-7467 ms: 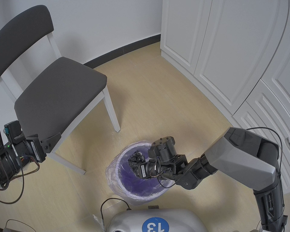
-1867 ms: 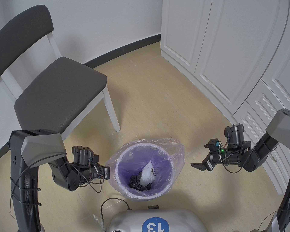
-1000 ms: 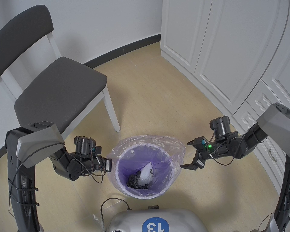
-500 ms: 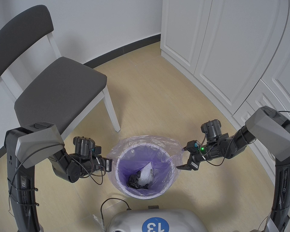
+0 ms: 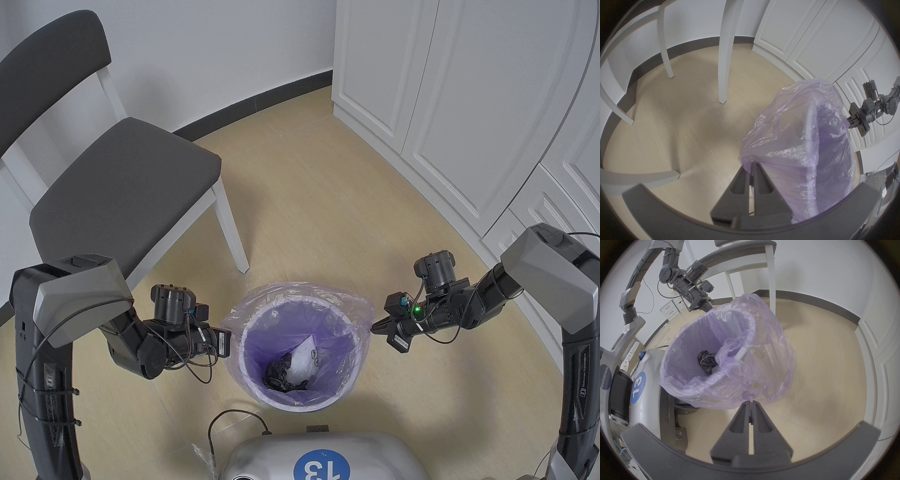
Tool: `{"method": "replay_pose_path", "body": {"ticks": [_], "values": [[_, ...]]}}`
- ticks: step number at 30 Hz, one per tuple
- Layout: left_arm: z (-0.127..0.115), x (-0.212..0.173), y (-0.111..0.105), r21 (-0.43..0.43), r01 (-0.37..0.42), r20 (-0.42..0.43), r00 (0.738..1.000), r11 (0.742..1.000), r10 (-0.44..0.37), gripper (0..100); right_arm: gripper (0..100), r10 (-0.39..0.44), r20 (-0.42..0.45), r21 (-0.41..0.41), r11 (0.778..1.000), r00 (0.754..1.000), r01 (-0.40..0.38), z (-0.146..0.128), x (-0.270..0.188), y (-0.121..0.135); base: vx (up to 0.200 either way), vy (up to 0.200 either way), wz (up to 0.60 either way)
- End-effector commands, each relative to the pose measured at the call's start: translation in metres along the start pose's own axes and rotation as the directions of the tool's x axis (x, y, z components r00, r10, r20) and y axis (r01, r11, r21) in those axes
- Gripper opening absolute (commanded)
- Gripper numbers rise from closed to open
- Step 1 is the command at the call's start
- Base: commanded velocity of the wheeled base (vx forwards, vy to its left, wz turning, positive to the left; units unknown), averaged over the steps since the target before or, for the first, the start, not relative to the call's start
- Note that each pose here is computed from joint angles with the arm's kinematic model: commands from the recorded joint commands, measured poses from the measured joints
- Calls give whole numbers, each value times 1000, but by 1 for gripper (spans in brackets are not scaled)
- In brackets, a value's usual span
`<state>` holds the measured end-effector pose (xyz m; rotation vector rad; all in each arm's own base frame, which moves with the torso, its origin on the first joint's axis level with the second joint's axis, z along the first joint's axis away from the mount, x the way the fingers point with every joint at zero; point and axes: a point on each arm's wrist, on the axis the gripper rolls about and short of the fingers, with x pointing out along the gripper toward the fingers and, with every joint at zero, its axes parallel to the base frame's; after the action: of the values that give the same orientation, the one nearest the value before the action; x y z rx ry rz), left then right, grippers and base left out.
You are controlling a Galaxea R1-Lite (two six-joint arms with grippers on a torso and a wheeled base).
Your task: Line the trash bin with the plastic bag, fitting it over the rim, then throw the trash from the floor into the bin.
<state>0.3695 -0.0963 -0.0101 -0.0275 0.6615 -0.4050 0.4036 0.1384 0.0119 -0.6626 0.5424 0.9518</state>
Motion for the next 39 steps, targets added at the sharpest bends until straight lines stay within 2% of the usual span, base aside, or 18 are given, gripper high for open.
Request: {"method": "replay_pose_path", "body": {"ticks": [1,7,8,12,18,25,31,32,39], "values": [[-2,0,0,-4,0,-2,1000,1000,0,0,0,17,-15,18,1000,1000,-17,-10,4,1,0,0,0],[-5,-1,1,-2,-4,-3,1000,1000,4,0,0,8,-11,0,1000,1000,-8,-6,-15,3,0,0,0],[-6,-1,1,-3,-3,-9,1000,1000,3,0,100,7,-10,-6,1000,1000,-7,-3,-21,3,0,0,0],[-11,0,0,-4,-3,-24,1000,1000,3,0,100,34,-18,-14,999,999,-34,2,-19,11,0,0,0],[-11,-1,-1,4,1,-2,1000,1000,-1,0,100,68,-25,-35,997,997,-69,8,-11,23,0,0,0],[-8,-3,-1,6,0,11,1000,1000,0,0,100,42,-4,-44,998,999,-42,12,1,9,0,0,0],[-10,-2,-1,5,0,5,1000,1000,0,0,100,51,-17,-36,998,999,-51,10,8,6,0,0,0],[-10,-2,-1,4,0,5,1000,1000,0,0,0,48,-14,-38,998,999,-48,11,9,5,0,0,0],[-11,-2,0,2,0,3,1000,1000,0,0,0,53,-10,-38,998,999,-54,11,13,5,0,0,0]]}}
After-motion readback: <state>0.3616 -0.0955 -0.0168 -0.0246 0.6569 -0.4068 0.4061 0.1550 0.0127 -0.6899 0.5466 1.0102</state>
